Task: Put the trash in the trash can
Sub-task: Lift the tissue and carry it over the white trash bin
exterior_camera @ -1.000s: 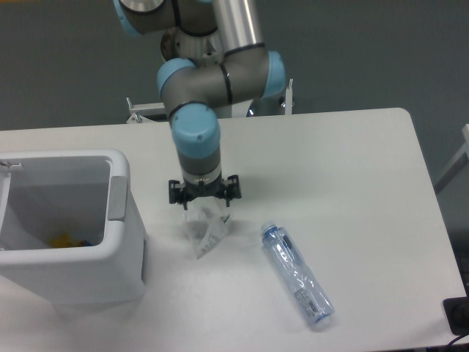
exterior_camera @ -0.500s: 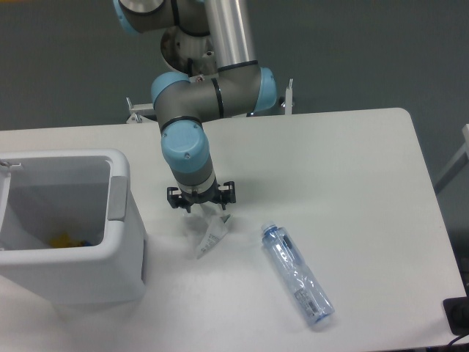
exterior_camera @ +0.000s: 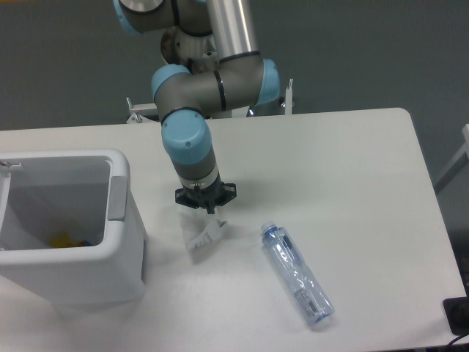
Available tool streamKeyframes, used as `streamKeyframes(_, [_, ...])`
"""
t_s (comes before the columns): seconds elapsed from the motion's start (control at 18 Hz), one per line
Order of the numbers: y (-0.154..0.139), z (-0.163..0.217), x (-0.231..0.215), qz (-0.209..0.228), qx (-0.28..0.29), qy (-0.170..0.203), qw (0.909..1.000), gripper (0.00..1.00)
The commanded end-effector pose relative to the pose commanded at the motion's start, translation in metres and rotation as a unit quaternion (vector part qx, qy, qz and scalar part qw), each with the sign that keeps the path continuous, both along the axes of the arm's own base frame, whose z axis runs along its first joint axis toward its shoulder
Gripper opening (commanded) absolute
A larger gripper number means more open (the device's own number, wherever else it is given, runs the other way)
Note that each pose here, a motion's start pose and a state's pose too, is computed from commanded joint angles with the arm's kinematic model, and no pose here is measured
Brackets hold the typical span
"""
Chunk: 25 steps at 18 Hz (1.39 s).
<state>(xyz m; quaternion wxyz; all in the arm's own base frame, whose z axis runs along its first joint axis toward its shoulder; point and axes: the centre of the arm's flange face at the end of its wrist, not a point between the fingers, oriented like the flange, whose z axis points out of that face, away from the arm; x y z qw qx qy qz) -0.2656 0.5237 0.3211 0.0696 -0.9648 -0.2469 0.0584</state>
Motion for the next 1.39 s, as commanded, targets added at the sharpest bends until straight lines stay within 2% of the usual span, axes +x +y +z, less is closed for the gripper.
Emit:
streamKeyframes(0.17, [-0.004, 0.071, -0.032, 0.031, 0.082, 0.014, 0.996, 0.0])
streamKeyframes(0.22, [-0.004, 0.11, -0.053, 0.046, 0.142, 0.016, 0.9887, 0.0])
streamKeyframes(0.39, [-0.003, 0.155, -0.077, 0.094, 0.242, 0.011, 0.9655, 0.0])
streamKeyframes(0.56, [-0.005, 0.19, -0.061, 0.097, 0.29, -0.005, 0.952, 0.0])
streamKeyframes(0.72, [-0.014, 0.232, -0.031, 0.079, 0.328, -0.006, 0.9414, 0.0])
streamKeyframes(1.06, [0.015, 0.244, 0.09, -0.014, 0.334, -0.038, 0.9418, 0.0])
streamKeyframes(1.28, [0.033, 0.223, 0.155, -0.067, 0.316, -0.067, 0.9441, 0.0])
streamKeyframes(1.39, [0.039, 0.21, 0.169, -0.078, 0.305, -0.079, 0.9458, 0.0])
